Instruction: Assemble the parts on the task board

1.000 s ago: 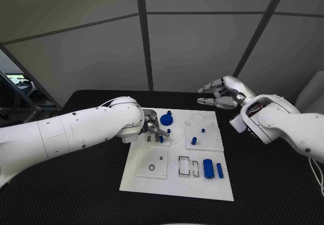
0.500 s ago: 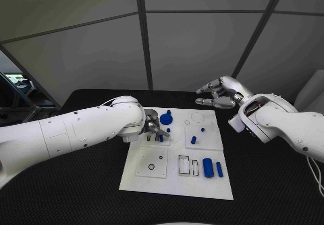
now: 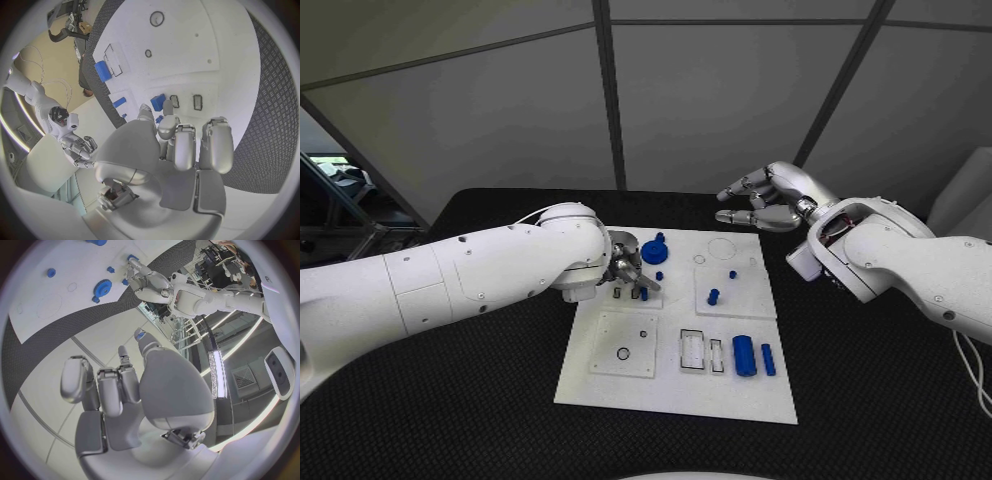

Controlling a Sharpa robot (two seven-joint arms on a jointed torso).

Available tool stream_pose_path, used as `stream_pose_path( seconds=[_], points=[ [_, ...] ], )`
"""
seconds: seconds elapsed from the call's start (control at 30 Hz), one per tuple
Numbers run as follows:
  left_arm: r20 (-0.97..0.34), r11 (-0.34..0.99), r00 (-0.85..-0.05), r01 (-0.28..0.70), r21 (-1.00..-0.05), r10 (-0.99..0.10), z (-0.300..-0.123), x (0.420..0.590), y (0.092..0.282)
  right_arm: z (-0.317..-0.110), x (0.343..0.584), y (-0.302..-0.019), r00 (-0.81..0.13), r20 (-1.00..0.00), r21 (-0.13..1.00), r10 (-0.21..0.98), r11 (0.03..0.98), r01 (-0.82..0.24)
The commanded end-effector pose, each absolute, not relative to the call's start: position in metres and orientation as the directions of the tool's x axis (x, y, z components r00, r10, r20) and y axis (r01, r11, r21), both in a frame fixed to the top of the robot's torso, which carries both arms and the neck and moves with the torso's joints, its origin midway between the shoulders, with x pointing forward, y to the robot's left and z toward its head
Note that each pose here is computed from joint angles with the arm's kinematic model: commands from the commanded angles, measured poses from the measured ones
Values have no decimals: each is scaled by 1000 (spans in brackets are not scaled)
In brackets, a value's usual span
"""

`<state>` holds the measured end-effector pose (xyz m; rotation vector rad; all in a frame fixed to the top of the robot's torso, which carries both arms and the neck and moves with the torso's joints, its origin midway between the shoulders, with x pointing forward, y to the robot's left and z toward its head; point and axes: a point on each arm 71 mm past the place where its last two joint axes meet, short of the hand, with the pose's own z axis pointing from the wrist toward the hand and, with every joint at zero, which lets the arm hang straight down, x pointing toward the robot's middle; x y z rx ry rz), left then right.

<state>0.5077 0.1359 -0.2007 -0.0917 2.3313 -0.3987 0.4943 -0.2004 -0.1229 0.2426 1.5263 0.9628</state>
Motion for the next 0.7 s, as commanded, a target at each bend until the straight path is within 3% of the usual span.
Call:
stream_pose_path(
  seconds=[0.03,0.7],
  points=[
    [-675,954,-720,62,-293,-161,-201,508,136,-122,495,-200,-231,-730,677,643,633,-377],
    [-668,956,-730,70,-284,-145,-202,508,133,-123,495,-198,-240,-731,677,639,631,-379]
  ],
)
